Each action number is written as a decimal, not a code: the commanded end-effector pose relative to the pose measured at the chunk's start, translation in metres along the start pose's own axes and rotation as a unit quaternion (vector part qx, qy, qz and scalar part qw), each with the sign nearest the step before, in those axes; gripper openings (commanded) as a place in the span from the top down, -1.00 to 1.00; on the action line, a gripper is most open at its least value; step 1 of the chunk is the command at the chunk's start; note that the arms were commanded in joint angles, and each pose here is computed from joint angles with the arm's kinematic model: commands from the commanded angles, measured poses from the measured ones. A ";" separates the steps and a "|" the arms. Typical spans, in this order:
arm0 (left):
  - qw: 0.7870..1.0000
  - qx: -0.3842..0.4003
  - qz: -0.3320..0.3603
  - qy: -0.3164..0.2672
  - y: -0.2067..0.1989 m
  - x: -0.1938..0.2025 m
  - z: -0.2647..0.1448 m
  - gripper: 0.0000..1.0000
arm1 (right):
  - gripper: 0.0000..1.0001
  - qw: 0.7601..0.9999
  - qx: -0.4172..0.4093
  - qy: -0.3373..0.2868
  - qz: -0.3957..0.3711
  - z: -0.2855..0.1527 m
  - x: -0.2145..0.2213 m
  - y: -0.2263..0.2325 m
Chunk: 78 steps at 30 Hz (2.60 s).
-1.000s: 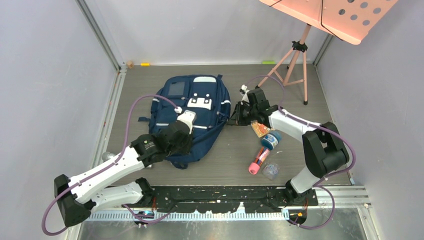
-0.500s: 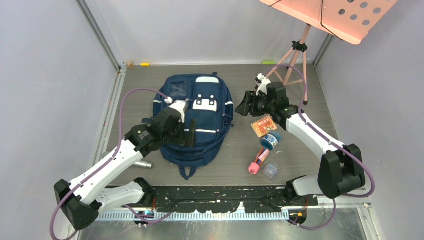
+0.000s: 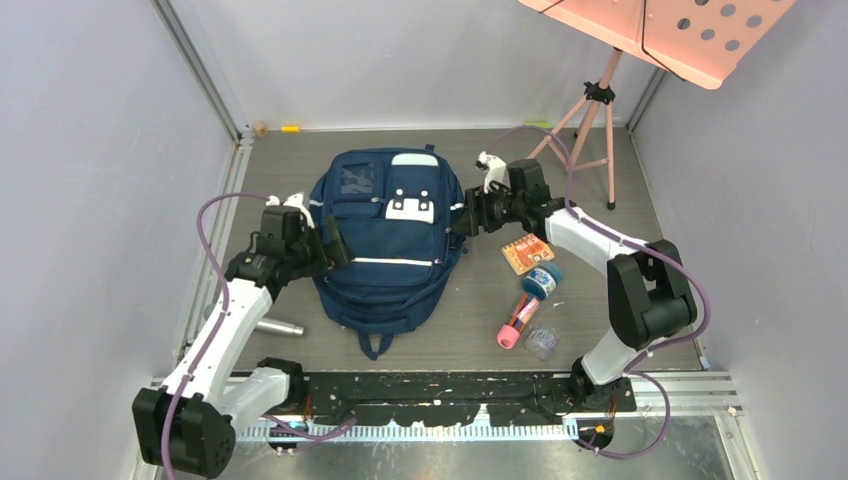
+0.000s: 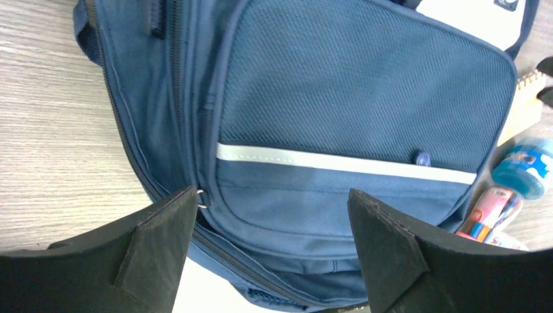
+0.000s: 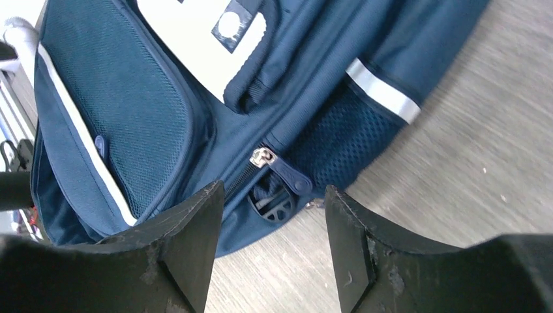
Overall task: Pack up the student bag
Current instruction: Unzip the student bag at the center of the board.
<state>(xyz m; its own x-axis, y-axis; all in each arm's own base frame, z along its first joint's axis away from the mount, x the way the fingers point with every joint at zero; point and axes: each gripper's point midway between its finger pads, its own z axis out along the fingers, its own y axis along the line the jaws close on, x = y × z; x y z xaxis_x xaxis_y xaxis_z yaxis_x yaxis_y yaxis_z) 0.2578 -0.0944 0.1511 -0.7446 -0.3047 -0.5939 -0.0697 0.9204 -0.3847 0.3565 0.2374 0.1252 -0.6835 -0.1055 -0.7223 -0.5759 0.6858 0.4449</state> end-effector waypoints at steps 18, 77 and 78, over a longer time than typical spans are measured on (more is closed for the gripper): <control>0.999 0.007 -0.042 0.022 0.019 0.006 0.036 -0.05 | -0.08 0.989 -0.059 0.033 -0.131 0.044 0.004 0.009; 0.985 0.002 -0.128 -0.112 0.025 -0.020 -0.002 1.00 | 0.99 0.992 -0.040 0.113 -0.050 -0.017 0.124 0.133; 0.985 0.004 -0.130 -0.114 0.024 -0.021 -0.002 1.00 | 0.99 0.991 -0.047 0.113 -0.056 -0.017 0.126 0.140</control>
<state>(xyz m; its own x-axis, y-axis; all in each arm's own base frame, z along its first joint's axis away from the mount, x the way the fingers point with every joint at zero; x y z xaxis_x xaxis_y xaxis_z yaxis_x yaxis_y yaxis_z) 0.2518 -0.0682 0.1308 -0.6447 -0.5040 -0.5747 -0.2330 0.8456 -0.4803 0.2152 0.2910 0.0890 -0.6939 -0.3247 -0.6427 -0.6506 0.6652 0.3663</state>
